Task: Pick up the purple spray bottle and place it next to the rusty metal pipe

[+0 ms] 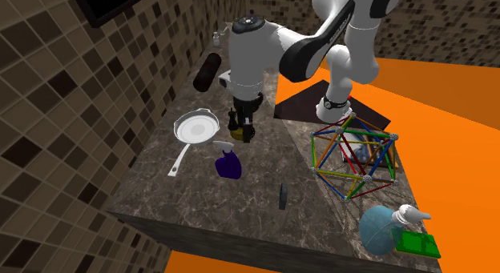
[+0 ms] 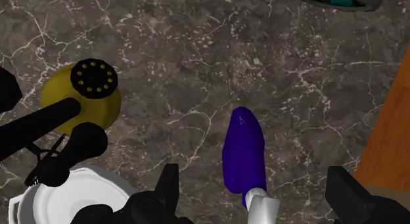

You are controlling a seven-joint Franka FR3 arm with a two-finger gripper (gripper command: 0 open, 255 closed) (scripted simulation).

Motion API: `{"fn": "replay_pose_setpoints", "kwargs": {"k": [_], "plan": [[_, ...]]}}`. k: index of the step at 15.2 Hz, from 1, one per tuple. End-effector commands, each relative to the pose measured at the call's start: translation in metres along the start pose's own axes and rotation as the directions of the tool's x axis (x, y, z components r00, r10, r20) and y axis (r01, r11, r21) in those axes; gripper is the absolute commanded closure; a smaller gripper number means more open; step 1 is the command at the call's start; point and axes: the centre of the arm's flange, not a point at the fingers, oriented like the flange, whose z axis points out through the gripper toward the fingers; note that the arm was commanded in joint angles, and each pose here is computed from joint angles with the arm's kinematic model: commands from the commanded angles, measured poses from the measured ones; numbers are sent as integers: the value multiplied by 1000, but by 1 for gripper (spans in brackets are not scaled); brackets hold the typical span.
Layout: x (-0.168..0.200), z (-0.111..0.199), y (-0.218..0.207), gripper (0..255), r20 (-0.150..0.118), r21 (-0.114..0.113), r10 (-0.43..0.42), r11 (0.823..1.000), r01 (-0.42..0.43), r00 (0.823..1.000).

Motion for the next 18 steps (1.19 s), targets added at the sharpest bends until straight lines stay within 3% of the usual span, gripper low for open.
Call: {"fn": "replay_pose_setpoints", "kwargs": {"k": [1,5,12,18], "plan": [[21,11,-10,0,-4,-11,42,999,-42,999],[60,28,-25,0,-11,-29,109,994,-109,994],[61,68,-24,0,-11,-29,109,994,-109,994],[61,68,-24,0,-11,-29,109,994,-109,994]]}}
